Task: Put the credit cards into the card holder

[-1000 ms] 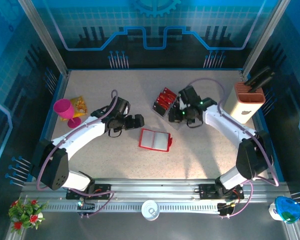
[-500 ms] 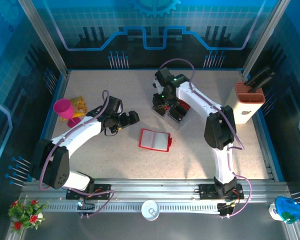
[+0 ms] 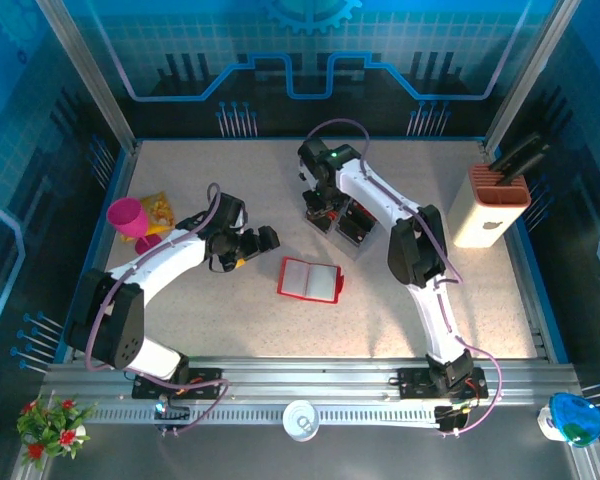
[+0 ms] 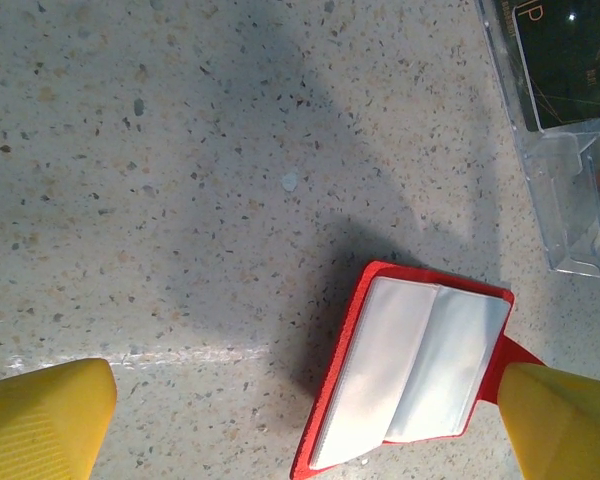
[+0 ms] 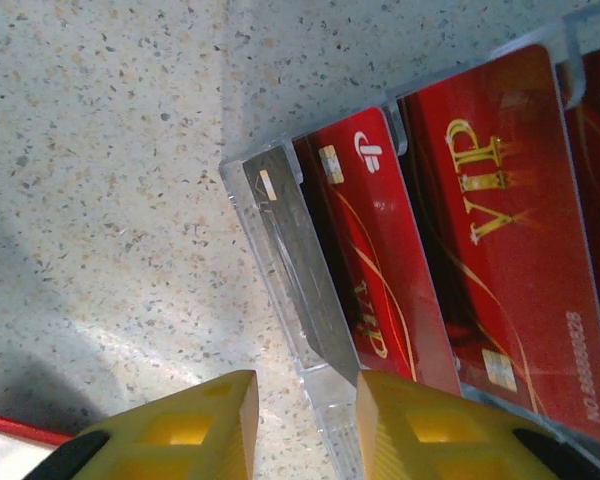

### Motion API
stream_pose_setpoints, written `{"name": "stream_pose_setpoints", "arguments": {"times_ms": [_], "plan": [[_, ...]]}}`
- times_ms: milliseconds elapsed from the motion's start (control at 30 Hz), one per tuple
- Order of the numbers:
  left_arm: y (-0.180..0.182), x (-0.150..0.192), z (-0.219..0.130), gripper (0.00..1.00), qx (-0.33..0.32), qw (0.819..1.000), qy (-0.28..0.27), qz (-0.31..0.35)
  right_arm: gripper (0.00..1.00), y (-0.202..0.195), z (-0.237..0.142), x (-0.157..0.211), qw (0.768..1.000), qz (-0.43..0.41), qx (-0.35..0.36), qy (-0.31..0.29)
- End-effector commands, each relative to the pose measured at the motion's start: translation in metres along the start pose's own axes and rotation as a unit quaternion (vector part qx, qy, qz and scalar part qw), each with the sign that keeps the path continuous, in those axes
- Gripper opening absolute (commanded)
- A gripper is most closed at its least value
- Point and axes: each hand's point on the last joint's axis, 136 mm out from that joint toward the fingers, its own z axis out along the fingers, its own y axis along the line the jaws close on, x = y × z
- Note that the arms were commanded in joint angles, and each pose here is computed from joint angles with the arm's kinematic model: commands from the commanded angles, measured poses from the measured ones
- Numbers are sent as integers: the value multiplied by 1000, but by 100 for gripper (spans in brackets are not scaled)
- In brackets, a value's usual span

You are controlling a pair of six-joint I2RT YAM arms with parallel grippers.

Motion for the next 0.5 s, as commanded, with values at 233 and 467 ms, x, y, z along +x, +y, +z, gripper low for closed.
{"name": "stream_pose_setpoints", "arguments": {"times_ms": [233,467], "plan": [[-4,3,-3,99,12,1000,15,4,31,1,27,0,998,-36,32,34],[-2,5,-3,99,10,1000,17,6,21,6,33,3,998,-47,31,41]]}}
